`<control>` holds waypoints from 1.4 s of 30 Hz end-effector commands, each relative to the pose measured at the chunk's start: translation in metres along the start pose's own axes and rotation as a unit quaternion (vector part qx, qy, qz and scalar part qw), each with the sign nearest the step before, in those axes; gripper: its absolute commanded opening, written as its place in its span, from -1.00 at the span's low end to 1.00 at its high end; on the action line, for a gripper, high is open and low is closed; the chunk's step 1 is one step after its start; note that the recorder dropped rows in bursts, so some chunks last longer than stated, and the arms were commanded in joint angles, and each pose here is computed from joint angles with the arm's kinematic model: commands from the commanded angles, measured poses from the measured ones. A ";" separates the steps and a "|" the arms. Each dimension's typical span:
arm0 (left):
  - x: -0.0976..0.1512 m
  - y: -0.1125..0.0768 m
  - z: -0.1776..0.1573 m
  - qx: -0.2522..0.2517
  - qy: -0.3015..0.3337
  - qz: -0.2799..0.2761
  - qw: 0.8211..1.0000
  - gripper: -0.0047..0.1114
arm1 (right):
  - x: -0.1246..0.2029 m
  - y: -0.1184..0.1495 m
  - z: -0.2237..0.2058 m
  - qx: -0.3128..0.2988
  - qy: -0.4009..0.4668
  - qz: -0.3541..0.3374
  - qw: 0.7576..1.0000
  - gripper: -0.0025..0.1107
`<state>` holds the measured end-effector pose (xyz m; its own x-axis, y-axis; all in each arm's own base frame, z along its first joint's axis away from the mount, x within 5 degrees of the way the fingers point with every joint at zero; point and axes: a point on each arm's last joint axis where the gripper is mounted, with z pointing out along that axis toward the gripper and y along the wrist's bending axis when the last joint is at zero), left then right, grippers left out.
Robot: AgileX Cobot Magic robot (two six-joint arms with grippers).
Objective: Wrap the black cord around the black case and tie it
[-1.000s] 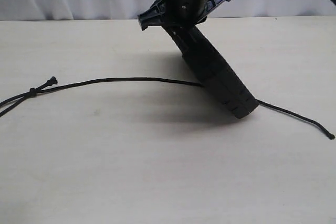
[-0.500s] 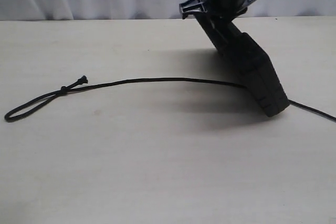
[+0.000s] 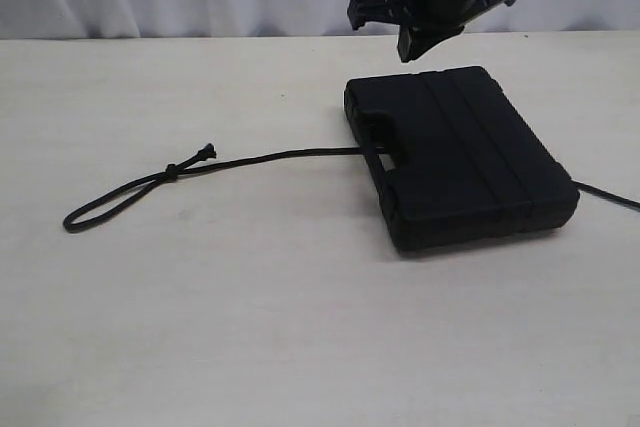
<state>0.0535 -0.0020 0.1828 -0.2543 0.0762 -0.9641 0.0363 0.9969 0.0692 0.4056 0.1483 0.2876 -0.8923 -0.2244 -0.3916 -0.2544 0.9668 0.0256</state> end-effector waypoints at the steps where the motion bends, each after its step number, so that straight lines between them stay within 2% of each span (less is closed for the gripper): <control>1: -0.001 0.000 0.000 0.001 -0.008 -0.002 1.000 -0.92 | 0.004 0.017 -0.005 -0.081 0.012 -0.051 0.995 -0.73; 4: -0.001 0.000 0.000 0.001 -0.008 -0.002 1.000 -0.92 | 0.007 0.036 -0.006 -0.078 0.015 -0.089 0.993 -0.43; 6: -0.001 0.000 0.000 0.001 -0.008 -0.002 1.000 -0.92 | 0.011 0.052 -0.004 -0.040 0.017 -0.119 0.992 -0.31; 8: -0.001 0.000 0.000 0.001 -0.008 -0.002 1.000 -0.92 | 0.016 0.069 0.004 0.019 0.022 -0.126 0.992 -0.28; 11: -0.001 0.000 0.000 0.001 -0.008 -0.002 1.000 -0.92 | 0.021 0.080 0.023 0.129 0.027 -0.109 0.985 -0.28; 13: -0.001 0.000 0.000 0.001 -0.008 -0.002 1.000 -0.92 | 0.027 0.089 0.040 0.155 0.047 -0.120 0.979 -0.28; 17: -0.001 0.000 0.000 0.001 -0.008 -0.002 1.000 -0.92 | 0.041 0.111 0.078 0.165 0.080 -0.147 0.972 -0.28; 20: -0.001 0.000 0.000 0.001 -0.008 -0.002 1.000 -0.92 | 0.045 0.112 0.101 0.200 0.082 -0.147 0.965 -0.27; 26: -0.001 0.000 0.000 0.001 -0.008 -0.002 1.000 -0.92 | 0.048 0.107 0.129 0.246 0.079 -0.148 0.955 0.00; 33: -0.001 0.000 0.000 0.001 -0.008 -0.002 1.000 -0.92 | 0.047 0.100 0.142 0.313 0.053 -0.145 0.937 0.00; 42: -0.001 0.000 0.000 0.001 -0.008 -0.002 1.000 -0.92 | 0.054 0.103 0.159 0.330 0.064 -0.166 0.927 0.00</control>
<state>0.0535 -0.0020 0.1828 -0.2543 0.0762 -0.9641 0.0363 0.9969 0.0692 0.3914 0.2526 0.1216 -0.8653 -0.4752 -0.1596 -0.2793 0.7213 -0.6338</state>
